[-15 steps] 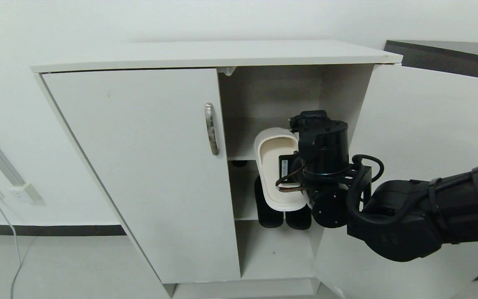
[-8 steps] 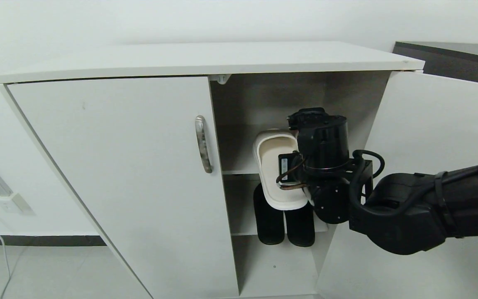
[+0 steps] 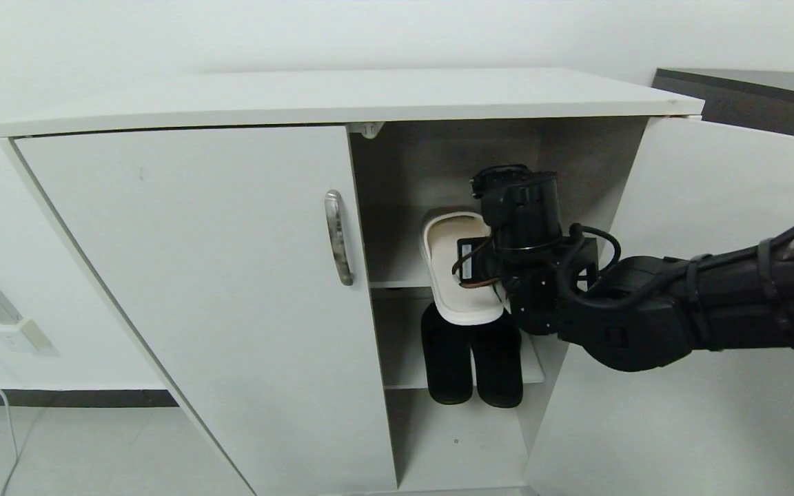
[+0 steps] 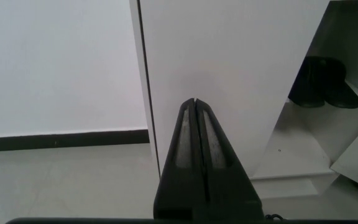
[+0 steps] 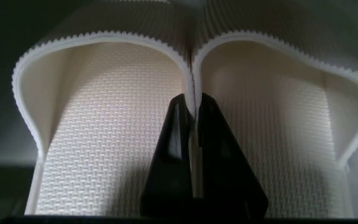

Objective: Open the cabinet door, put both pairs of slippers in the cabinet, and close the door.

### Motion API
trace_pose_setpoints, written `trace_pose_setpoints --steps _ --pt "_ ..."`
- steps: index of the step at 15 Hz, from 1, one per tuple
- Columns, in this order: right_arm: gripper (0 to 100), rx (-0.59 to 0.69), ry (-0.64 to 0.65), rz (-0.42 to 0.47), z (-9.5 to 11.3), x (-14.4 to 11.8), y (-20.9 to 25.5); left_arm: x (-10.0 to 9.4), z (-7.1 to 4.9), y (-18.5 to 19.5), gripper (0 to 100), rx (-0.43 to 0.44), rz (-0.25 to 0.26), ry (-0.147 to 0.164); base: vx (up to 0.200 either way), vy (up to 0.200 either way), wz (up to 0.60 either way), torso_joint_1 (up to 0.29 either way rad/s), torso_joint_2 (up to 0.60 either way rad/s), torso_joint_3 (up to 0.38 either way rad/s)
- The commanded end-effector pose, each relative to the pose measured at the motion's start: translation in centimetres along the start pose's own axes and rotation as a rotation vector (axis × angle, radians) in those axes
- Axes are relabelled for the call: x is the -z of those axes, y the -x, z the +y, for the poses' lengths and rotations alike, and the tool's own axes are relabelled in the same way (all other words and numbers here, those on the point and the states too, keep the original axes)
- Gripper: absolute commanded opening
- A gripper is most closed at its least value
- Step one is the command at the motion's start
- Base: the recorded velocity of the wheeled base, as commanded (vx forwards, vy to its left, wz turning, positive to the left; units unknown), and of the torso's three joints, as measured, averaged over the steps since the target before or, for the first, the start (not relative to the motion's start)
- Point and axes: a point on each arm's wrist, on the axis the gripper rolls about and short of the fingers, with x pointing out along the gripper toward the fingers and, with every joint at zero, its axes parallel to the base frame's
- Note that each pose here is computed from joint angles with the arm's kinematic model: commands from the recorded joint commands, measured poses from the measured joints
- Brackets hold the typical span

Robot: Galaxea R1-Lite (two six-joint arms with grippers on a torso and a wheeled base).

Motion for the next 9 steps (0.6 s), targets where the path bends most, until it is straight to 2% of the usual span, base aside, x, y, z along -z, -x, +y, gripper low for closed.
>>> trace_pose_setpoints --steps 1,9 --pt "0 0.018 -0.002 0.002 0.2 0.1 -1.6 0.0 0.0 0.0 0 -0.001 0.002 0.0 0.0 0.0 0.0 0.0 0.0 0.0" --pt "0 0.04 -0.034 -0.021 0.5 -0.1 -4.3 0.0 0.0 0.0 0 -0.001 0.0 0.002 0.0 0.0 0.0 0.0 0.0 0.0"
